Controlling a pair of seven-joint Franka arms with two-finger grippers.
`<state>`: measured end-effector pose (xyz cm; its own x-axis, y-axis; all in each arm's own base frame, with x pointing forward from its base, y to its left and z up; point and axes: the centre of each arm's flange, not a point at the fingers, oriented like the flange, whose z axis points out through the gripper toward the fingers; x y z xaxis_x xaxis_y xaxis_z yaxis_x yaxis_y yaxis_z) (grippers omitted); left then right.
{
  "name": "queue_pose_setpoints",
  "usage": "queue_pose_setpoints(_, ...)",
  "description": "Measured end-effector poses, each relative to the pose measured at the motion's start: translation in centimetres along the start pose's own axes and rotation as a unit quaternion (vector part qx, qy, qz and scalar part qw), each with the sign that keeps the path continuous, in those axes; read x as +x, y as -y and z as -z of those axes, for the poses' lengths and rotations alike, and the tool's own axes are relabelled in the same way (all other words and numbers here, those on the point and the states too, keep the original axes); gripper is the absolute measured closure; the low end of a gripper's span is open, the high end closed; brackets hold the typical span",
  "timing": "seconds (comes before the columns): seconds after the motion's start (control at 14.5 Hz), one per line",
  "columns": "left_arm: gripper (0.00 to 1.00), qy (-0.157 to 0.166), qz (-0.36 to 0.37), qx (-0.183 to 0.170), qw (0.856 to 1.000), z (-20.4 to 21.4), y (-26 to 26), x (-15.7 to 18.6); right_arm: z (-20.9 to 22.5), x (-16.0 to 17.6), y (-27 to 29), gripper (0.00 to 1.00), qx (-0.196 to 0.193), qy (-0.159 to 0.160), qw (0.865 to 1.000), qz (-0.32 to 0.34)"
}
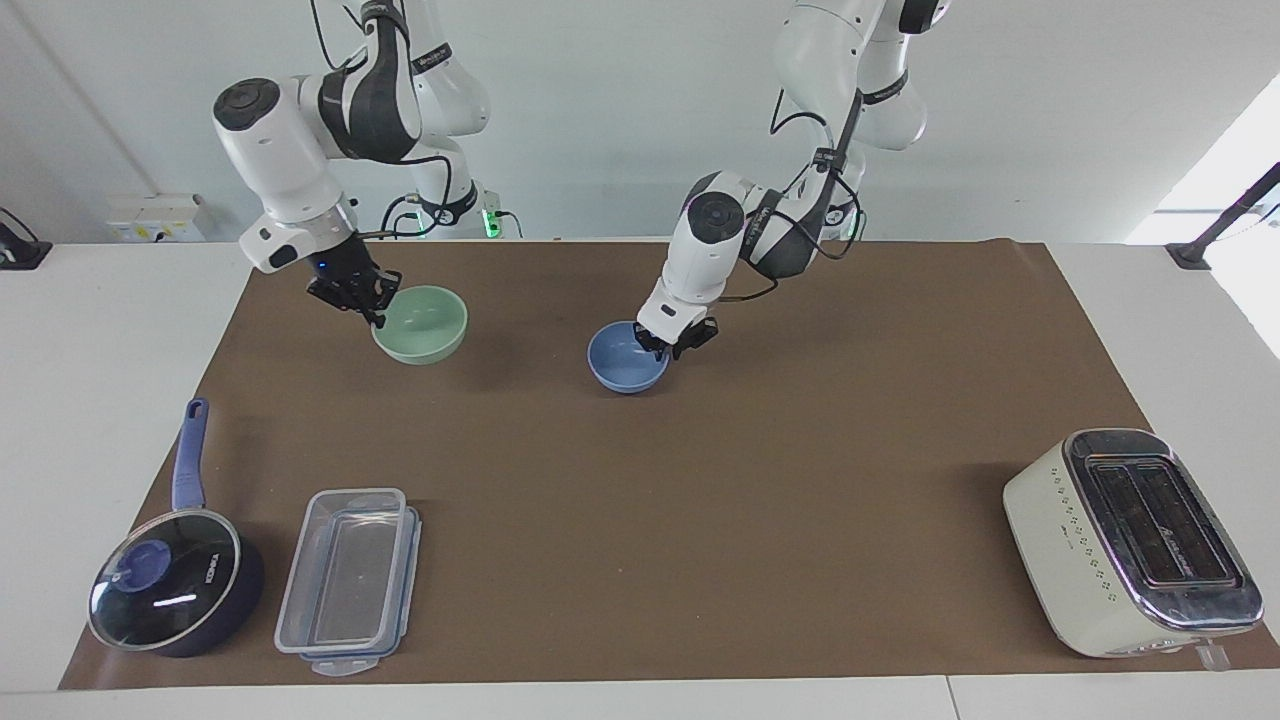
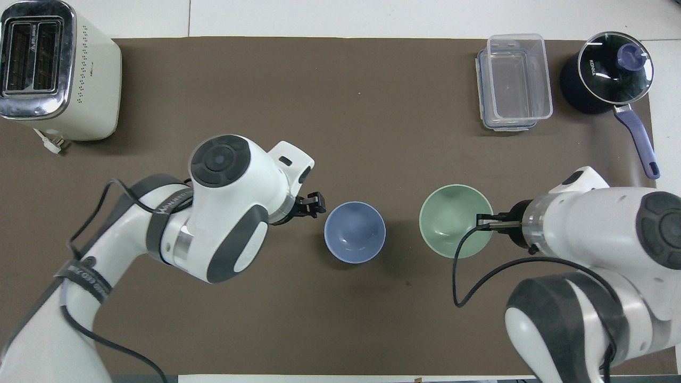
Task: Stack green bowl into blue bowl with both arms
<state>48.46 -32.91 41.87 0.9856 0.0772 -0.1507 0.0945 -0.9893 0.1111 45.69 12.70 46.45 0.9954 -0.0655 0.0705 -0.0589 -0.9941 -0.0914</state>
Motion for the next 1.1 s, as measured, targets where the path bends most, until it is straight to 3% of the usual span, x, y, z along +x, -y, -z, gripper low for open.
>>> queue_pose_setpoints(0.07,0.0,0.002,0.002,-0.002,1.0,2.6,2.4,1.3,-0.3,-0.5,2.5,0.96,0.007,-0.009,1.0,0.004)
queue_pose_setpoints(0.34,0.0,0.013,-0.004,-0.011,1.0,10.1,13.7,6.4,-3.0,-0.9,10.7,0.96,0.035,-0.012,0.999,0.023)
queue_pose_setpoints(0.48,0.0,0.014,-0.027,0.003,1.0,12.0,18.5,7.6,-4.4,-0.5,13.1,0.96,0.038,-0.008,0.999,0.031)
queue_pose_setpoints(0.83,0.0,0.027,-0.091,0.039,0.995,17.4,26.7,6.8,-8.4,-0.2,15.1,0.96,0.035,0.004,0.998,0.044)
queue_pose_setpoints(1.1,0.0,0.036,-0.101,0.045,0.993,22.2,26.9,4.6,-9.4,-0.5,14.8,0.96,0.029,0.014,0.999,0.043)
